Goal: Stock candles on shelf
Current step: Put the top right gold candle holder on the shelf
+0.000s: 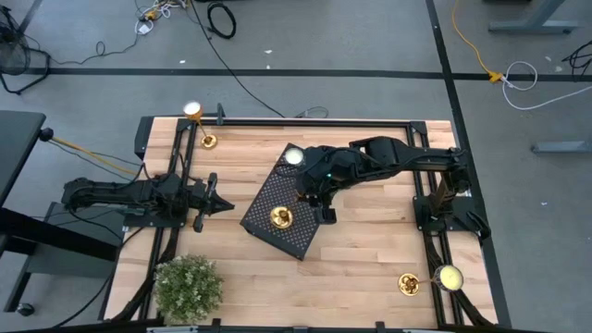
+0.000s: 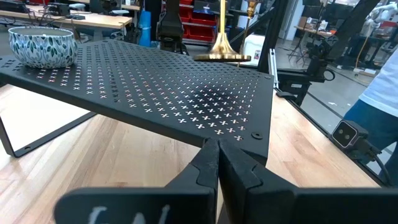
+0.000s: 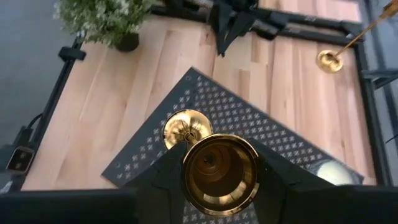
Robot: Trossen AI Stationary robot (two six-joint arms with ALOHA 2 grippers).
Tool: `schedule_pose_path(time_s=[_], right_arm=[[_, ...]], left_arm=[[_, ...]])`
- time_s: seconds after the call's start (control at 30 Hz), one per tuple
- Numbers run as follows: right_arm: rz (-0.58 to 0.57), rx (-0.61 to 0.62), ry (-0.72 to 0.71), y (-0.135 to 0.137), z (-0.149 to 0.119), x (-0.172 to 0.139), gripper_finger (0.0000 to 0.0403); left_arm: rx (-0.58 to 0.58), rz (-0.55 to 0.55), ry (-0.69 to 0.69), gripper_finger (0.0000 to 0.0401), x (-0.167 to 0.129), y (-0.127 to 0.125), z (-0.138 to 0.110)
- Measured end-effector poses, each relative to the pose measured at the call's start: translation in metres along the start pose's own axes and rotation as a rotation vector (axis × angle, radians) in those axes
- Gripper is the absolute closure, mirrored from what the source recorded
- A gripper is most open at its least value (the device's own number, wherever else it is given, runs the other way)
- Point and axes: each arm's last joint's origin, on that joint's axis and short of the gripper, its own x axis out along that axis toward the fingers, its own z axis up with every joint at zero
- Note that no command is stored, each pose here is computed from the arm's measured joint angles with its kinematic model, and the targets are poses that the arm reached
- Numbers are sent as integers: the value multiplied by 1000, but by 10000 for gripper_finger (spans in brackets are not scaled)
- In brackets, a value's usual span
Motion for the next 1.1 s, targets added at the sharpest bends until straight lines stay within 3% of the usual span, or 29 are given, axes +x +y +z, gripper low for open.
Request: schedule_pose_path(time_s=[1.1], right_arm=[[62, -92, 51, 6, -5, 0, 270]], left_arm=[[0, 0, 0, 387, 0, 0, 0]])
